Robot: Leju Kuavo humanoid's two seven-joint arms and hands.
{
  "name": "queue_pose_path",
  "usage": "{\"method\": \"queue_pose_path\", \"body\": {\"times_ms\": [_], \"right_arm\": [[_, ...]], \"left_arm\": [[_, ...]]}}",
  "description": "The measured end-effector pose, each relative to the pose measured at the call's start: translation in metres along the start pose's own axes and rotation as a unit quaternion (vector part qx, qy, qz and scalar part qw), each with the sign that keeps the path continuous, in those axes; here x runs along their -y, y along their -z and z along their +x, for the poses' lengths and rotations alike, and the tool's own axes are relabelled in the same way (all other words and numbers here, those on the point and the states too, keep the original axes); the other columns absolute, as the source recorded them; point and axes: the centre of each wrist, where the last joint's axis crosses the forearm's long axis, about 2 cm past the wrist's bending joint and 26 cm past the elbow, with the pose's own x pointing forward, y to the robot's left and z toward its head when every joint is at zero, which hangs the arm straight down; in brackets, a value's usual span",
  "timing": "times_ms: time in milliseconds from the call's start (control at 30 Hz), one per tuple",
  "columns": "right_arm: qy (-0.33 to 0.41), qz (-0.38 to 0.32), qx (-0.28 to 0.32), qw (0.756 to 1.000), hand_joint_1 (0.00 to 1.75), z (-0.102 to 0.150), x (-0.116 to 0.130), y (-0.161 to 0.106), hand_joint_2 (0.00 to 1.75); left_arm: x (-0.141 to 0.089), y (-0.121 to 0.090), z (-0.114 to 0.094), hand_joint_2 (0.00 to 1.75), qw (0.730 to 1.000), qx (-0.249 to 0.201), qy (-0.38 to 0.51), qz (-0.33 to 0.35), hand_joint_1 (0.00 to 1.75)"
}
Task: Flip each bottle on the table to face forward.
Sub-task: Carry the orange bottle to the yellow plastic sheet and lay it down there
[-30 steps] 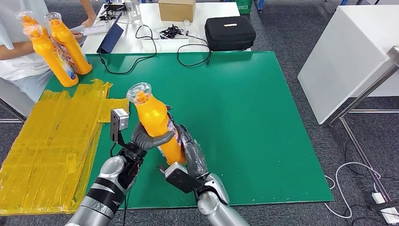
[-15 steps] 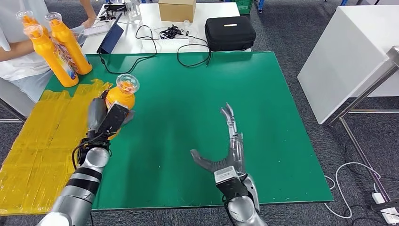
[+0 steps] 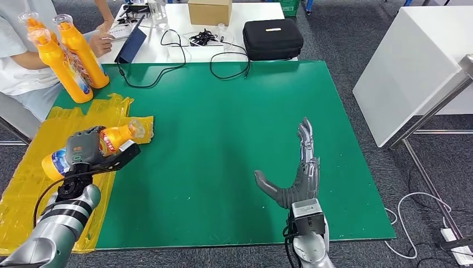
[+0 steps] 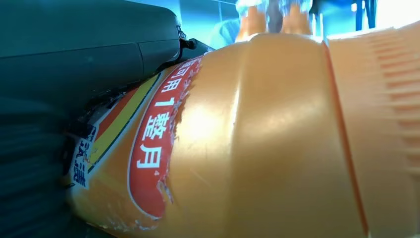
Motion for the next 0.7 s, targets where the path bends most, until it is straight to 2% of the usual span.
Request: {"method": "queue_pose_path", "body": {"times_ms": [233,267,367,400,567,700], "right_arm": [[0.000,-0.004,-0.004,1.000,0.00,-0.003,0.006,-0.002,1.75],[0.000,-0.003,-0.004,1.000,0.00,-0.003,0.007,-0.002,1.75],[-0.002,-0.002,-0.004,1.000,0.00,-0.003,0.007,-0.002,1.75],[-0.002,-0.002,-0.004,1.000,0.00,-0.003,0.008,-0.002,1.75],[-0.004,-0.002,-0.005,1.000,0.00,-0.004,0.008,-0.003,1.75],[-0.004,-0.003,-0.008,1.000,0.00,-0.005,0.008,-0.004,1.75]], "left_arm": [[0.019,-0.017,-0.016,1.75,0.997,0.011,0.046,-0.067,1.75],[0.020,-0.018,-0.017,1.75,0.996,0.011,0.048,-0.070,1.56],[0.021,-0.019,-0.018,1.75,0.996,0.013,0.051,-0.074,0.25],[0.021,-0.020,-0.018,1.75,0.996,0.014,0.051,-0.072,0.00],[0.026,-0.027,-0.014,1.75,0.998,0.023,0.037,-0.047,0.00],[0.028,-0.032,-0.006,1.75,0.999,0.019,-0.046,-0.021,0.00]]}}
